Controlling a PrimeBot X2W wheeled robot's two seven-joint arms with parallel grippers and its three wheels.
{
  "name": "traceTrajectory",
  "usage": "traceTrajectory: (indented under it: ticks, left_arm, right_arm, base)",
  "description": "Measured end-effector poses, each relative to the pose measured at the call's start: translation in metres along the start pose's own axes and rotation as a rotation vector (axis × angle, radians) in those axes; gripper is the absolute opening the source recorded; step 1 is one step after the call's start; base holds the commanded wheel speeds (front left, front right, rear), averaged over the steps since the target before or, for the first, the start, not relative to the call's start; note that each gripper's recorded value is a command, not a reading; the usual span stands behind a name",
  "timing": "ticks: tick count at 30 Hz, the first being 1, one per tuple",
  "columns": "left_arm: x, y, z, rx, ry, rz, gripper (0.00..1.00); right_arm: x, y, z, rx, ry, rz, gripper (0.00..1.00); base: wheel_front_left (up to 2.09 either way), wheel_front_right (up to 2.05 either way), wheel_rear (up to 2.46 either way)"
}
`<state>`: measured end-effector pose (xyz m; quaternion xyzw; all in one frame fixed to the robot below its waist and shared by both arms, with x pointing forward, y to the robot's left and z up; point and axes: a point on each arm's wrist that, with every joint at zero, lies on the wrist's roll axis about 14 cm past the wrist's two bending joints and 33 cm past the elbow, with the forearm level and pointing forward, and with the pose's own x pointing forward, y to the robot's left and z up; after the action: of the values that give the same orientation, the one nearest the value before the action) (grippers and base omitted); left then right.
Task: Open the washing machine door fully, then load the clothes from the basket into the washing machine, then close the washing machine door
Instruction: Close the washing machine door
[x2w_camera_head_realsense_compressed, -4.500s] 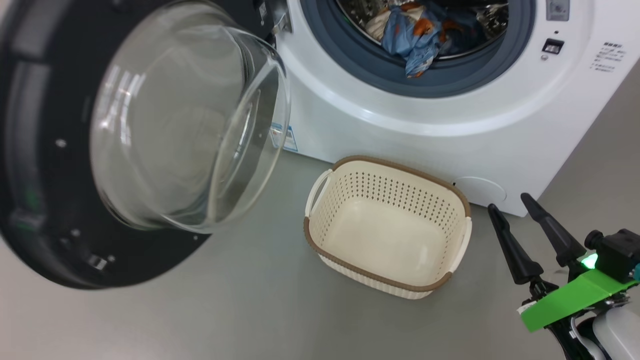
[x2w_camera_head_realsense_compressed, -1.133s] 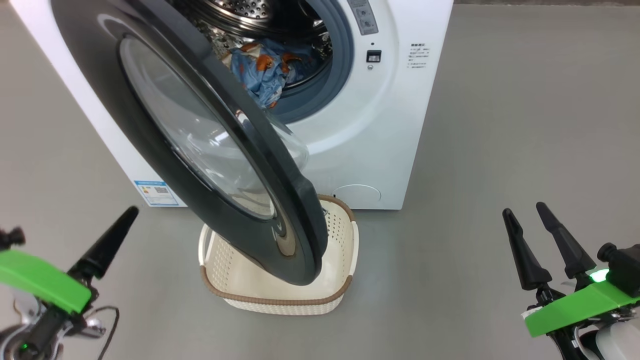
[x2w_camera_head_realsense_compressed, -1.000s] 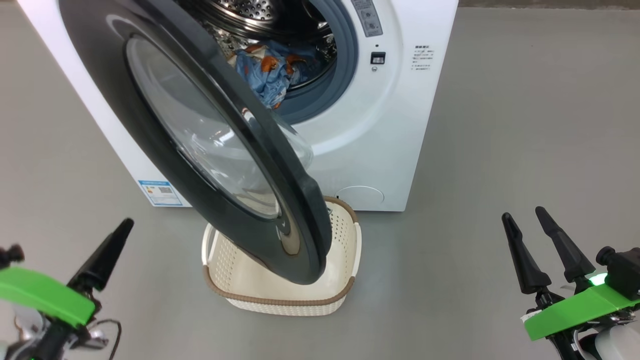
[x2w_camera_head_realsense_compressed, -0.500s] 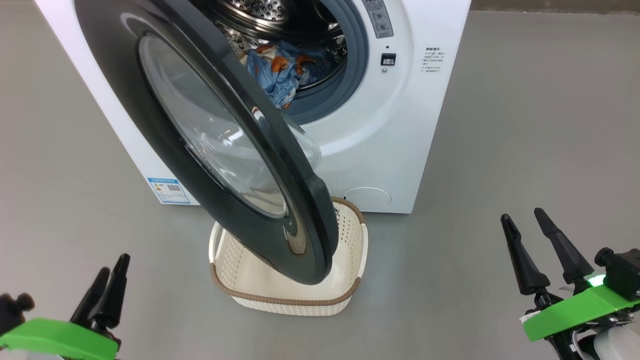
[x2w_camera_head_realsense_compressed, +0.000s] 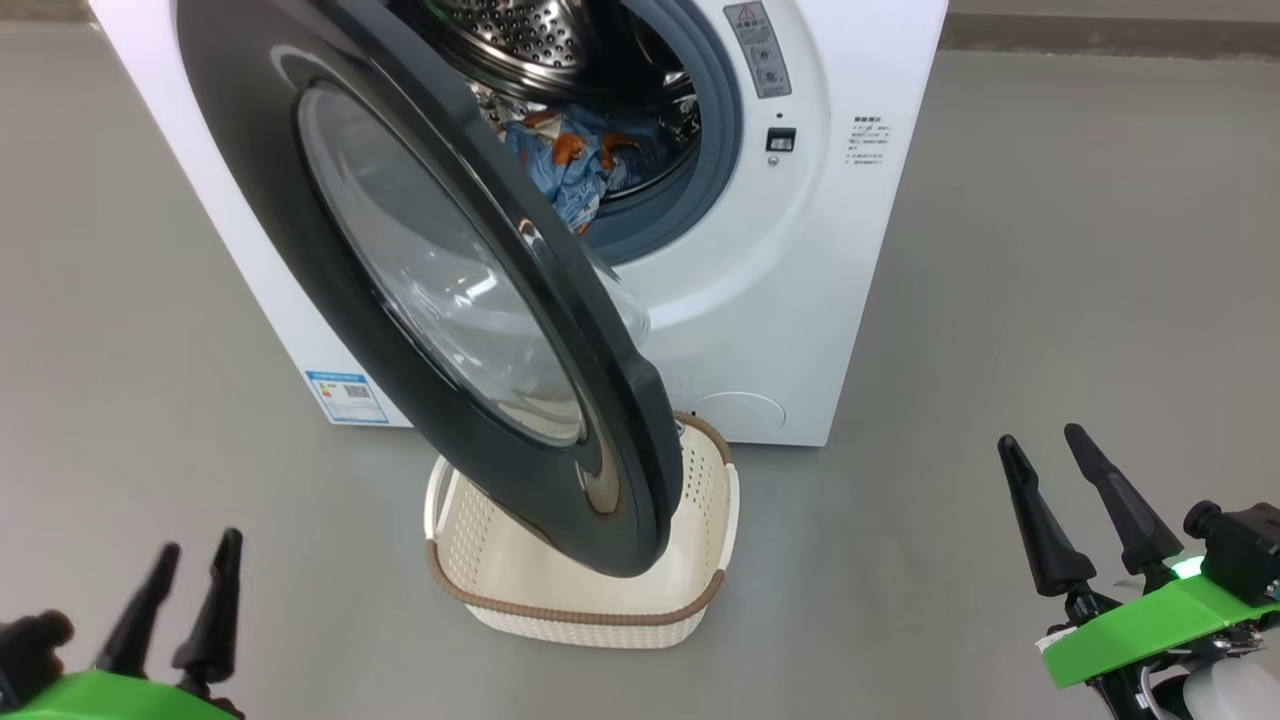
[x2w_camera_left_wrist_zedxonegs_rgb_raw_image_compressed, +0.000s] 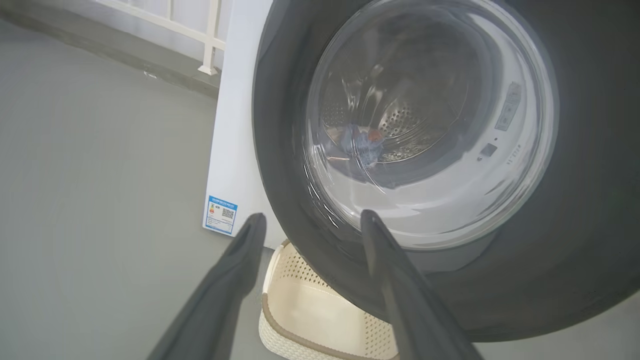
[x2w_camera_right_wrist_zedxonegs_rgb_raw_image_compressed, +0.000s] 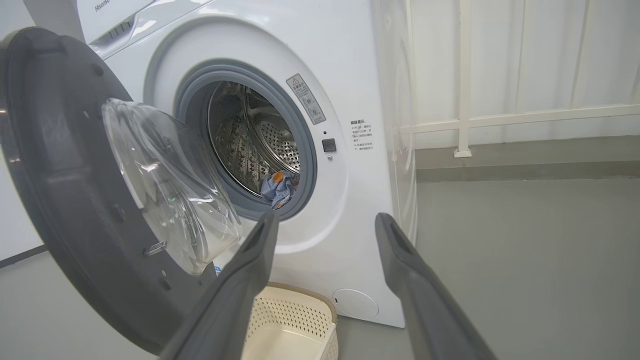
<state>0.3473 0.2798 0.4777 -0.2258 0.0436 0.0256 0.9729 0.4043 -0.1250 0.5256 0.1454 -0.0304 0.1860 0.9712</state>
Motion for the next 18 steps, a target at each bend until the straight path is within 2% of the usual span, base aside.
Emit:
traceTrajectory:
  ticks: [8,18]
  left_arm:
    - [-0.003,-0.011,0.008,0.18,-0.057,-0.032,1.0]
    - [0.003,-0.029,0.02,0.301,-0.117,-0.072,1.0]
  right_arm:
    - [-0.01,-0.006,0.001,-0.002,0.0,-0.026,1.0]
    - [-0.022,-0.018,0.004,-0.005,-0.009,-0.072,1.0]
  base:
    - [0.0,0.0,0.0]
    - [0.0,0.0,0.0]
